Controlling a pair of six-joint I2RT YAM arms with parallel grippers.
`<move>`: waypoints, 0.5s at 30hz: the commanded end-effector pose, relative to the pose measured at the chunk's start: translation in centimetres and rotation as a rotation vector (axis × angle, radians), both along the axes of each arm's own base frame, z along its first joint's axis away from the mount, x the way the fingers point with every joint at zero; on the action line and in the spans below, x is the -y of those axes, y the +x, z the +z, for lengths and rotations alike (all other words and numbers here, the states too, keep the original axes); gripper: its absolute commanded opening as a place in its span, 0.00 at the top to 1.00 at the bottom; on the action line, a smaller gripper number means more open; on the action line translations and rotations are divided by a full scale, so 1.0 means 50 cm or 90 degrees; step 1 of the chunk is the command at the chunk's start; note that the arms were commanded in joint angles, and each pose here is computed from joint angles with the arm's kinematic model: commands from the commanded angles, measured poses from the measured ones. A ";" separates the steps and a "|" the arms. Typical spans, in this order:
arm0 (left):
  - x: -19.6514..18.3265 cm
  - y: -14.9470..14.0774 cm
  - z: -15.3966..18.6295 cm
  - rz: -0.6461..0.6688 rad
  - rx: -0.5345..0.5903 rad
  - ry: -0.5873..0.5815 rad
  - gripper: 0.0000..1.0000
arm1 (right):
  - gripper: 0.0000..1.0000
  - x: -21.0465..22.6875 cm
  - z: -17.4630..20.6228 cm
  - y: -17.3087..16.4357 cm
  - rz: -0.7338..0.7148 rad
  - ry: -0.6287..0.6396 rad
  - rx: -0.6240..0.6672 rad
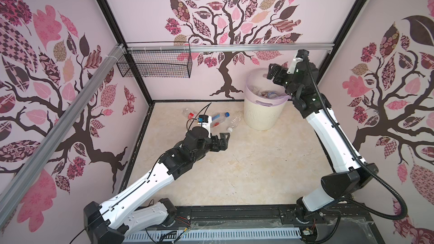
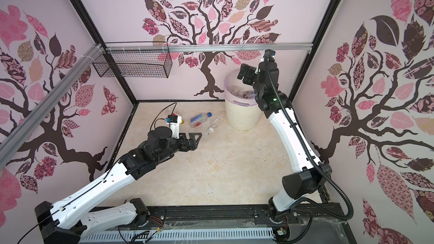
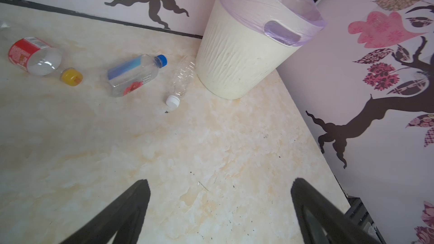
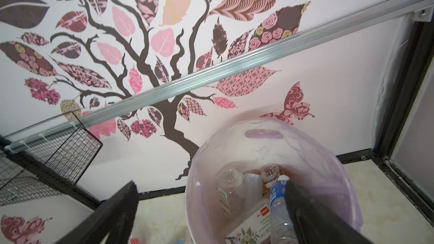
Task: Throw the plastic bottles in the bin
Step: Throw the plastic bottle into the trash bin.
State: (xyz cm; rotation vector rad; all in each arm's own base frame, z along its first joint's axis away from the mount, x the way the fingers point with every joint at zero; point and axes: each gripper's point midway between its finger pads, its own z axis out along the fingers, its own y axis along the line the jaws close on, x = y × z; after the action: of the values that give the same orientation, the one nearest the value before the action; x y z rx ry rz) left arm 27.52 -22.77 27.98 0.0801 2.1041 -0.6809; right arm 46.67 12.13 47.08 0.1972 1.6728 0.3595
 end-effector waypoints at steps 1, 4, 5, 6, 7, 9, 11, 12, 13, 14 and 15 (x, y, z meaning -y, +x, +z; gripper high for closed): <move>-0.046 0.005 -0.015 0.059 -0.035 0.014 0.02 | 0.01 -0.048 -0.001 -0.059 0.049 -0.006 0.010; -0.086 0.015 -0.042 0.102 -0.074 0.011 0.02 | 0.00 -0.073 -0.069 -0.092 0.087 0.015 -0.025; -0.101 0.018 -0.049 0.117 -0.085 0.011 0.02 | 0.00 -0.074 -0.095 -0.101 0.093 0.023 -0.039; -0.116 0.021 -0.057 0.133 -0.099 0.011 0.02 | 0.00 -0.075 -0.130 -0.110 0.099 0.029 -0.057; -0.127 0.025 -0.064 0.143 -0.110 0.010 0.02 | 0.01 -0.076 -0.160 -0.122 0.107 0.034 -0.074; -0.139 0.032 -0.074 0.148 -0.123 0.013 0.02 | 0.00 -0.079 -0.221 -0.139 0.120 0.040 -0.110; -0.142 0.042 -0.082 0.149 -0.130 0.027 0.02 | 0.00 -0.078 -0.285 -0.157 0.125 0.037 -0.149; -0.140 0.048 -0.085 0.146 -0.134 0.038 0.02 | 0.00 -0.076 -0.315 -0.166 0.127 0.035 -0.167; -0.136 0.055 -0.090 0.141 -0.139 0.052 0.02 | 0.00 -0.073 -0.347 -0.176 0.128 0.030 -0.186; -0.130 0.061 -0.094 0.134 -0.145 0.061 0.02 | 0.00 -0.068 -0.376 -0.186 0.126 0.028 -0.203; -0.122 0.069 -0.099 0.127 -0.151 0.069 0.02 | 0.00 -0.064 -0.407 -0.197 0.124 0.026 -0.221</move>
State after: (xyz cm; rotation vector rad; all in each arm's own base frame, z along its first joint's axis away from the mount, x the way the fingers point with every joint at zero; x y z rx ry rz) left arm 30.38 -15.84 22.88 -0.2124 2.3024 -0.4819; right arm 38.15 15.46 26.91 0.1138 2.0483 0.4768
